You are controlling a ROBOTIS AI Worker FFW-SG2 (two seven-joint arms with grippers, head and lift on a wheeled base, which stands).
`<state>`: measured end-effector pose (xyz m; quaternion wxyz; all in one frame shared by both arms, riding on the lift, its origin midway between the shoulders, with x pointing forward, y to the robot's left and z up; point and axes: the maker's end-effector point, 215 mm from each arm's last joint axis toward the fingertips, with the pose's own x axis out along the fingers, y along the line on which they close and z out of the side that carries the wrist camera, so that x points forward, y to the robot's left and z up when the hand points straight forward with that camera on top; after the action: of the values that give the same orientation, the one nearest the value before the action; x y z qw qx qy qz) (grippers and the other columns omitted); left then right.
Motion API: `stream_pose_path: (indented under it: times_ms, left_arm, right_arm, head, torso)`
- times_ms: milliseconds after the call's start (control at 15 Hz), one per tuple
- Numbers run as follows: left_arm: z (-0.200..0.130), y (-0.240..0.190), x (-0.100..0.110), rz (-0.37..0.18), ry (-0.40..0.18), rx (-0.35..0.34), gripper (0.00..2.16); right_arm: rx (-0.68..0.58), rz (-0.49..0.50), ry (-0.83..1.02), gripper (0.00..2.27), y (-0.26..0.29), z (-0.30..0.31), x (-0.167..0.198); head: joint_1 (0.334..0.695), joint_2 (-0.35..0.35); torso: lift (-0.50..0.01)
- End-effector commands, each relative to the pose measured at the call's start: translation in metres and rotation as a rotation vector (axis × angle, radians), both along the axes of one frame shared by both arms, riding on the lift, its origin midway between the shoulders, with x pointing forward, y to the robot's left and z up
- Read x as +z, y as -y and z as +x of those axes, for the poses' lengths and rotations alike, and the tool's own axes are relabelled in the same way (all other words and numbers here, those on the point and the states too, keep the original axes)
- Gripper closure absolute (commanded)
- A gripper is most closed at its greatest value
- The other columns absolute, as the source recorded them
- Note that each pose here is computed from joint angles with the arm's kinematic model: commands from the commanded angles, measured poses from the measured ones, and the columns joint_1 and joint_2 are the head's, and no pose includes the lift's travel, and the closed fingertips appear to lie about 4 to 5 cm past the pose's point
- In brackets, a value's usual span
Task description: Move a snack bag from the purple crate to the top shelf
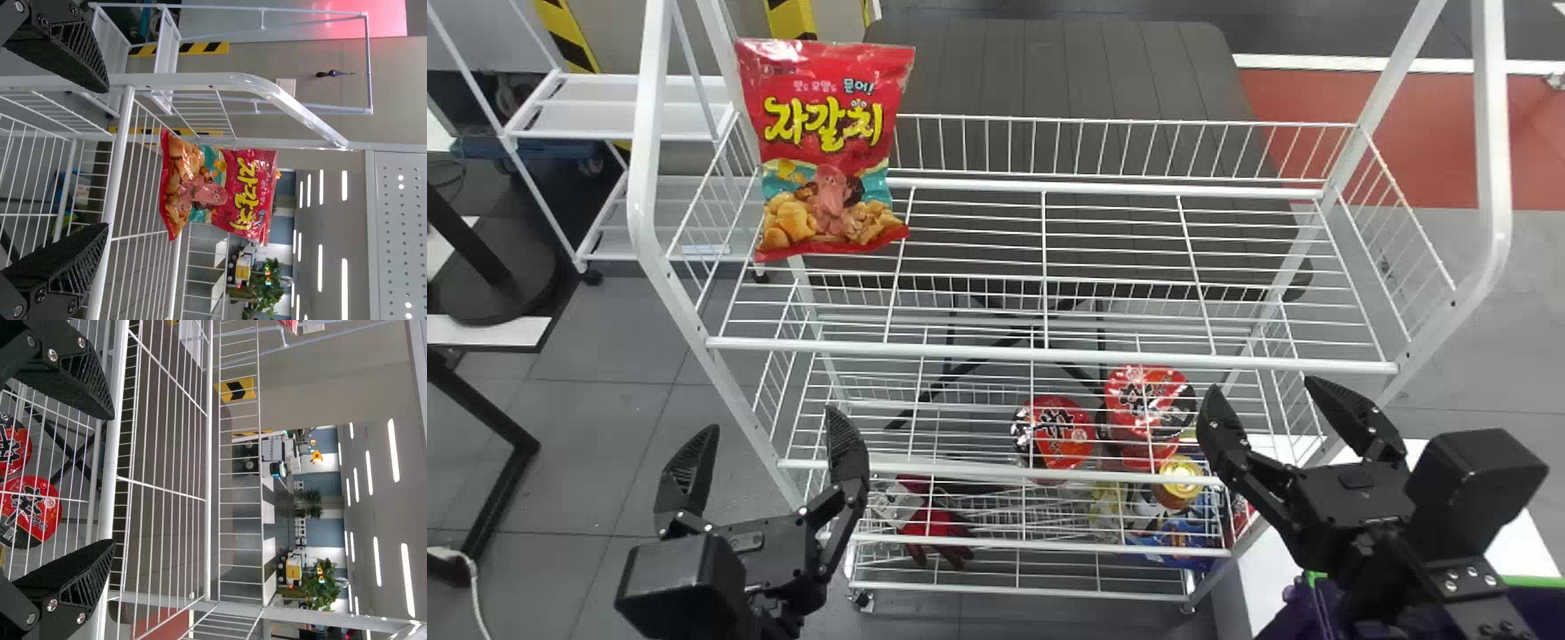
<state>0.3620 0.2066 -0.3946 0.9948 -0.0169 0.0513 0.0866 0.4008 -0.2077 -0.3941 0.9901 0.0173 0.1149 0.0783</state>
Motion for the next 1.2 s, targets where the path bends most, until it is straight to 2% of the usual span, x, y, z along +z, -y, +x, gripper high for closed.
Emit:
stream_pose_path:
  times_ms: [0, 1133]
  left_arm:
    - [-0.0001, 0.0003, -0.0001, 0.0, 0.0, -0.001, 0.09]
    - [0.0001, -0.0012, -0.0012, -0.002, 0.006, 0.007, 0.09]
  right_arm:
    - [-0.001, 0.002, -0.003, 0.17, 0.0005, -0.0004, -0.0005]
    - [-0.002, -0.005, -0.018, 0.16, 0.0014, -0.001, -0.0053]
  head:
    - [0.695, -0.001]
    - [0.695, -0.002]
  torso:
    - [-0.065]
    - [-0.133]
